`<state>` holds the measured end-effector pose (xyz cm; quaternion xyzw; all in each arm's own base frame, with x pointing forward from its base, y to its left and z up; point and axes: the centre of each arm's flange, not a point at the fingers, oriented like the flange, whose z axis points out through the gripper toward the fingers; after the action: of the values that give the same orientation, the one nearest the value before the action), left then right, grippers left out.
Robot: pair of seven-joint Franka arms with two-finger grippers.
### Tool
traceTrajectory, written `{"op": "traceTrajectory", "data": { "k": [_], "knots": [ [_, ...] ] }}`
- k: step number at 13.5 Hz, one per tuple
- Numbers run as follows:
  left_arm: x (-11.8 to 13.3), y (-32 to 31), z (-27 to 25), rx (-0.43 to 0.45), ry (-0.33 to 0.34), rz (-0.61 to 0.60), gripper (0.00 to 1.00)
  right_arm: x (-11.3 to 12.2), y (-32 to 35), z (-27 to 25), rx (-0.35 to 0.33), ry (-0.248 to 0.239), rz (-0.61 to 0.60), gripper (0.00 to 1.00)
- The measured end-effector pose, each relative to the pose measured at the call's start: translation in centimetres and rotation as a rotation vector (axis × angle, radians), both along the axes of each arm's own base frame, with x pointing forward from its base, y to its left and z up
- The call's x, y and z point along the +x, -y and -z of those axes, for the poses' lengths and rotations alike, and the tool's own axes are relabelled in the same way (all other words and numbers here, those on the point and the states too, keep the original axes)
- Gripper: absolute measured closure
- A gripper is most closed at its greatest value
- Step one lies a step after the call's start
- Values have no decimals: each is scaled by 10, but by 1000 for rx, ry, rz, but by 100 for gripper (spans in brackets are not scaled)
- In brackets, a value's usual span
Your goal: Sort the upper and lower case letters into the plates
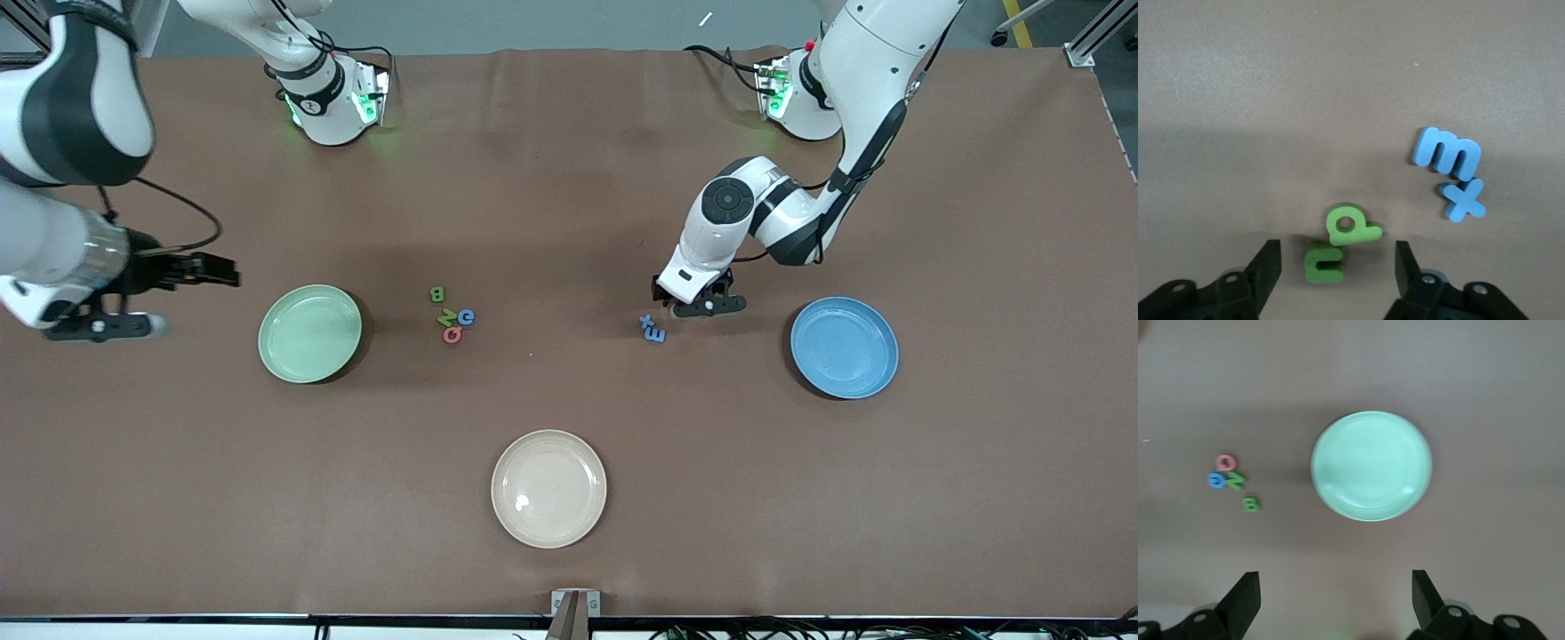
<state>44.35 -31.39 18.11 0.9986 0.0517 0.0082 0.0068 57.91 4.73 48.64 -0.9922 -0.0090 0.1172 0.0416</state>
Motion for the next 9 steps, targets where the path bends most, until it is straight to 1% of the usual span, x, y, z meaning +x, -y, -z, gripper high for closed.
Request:
{"op": "traceTrajectory", "data": {
  "k": [1, 3, 5, 6, 7, 8, 9],
  "knots": [
    [1, -2, 2, 1, -1, 0, 24, -3, -16, 13, 4, 0, 2, 0],
    [1, -3, 4, 3, -5, 0, 26, -13, -51, 46, -2, 15, -3, 0],
    [1, -3, 5, 3, -5, 1, 29, -30, -86, 84, -10, 50, -7, 0],
    [0, -3, 5, 2, -5, 1, 29, -42, -102, 102, -12, 64, -15, 0],
    [1, -2, 4, -1, -3, 2, 37, -54, -117, 120, -15, 82, -19, 0],
    [0, -2, 4, -3, -2, 3, 43, -65, -129, 136, -17, 103, -18, 0],
    [0, -2, 4, -3, -2, 3, 44, -76, -141, 152, -18, 123, -22, 0]
  ]
}}
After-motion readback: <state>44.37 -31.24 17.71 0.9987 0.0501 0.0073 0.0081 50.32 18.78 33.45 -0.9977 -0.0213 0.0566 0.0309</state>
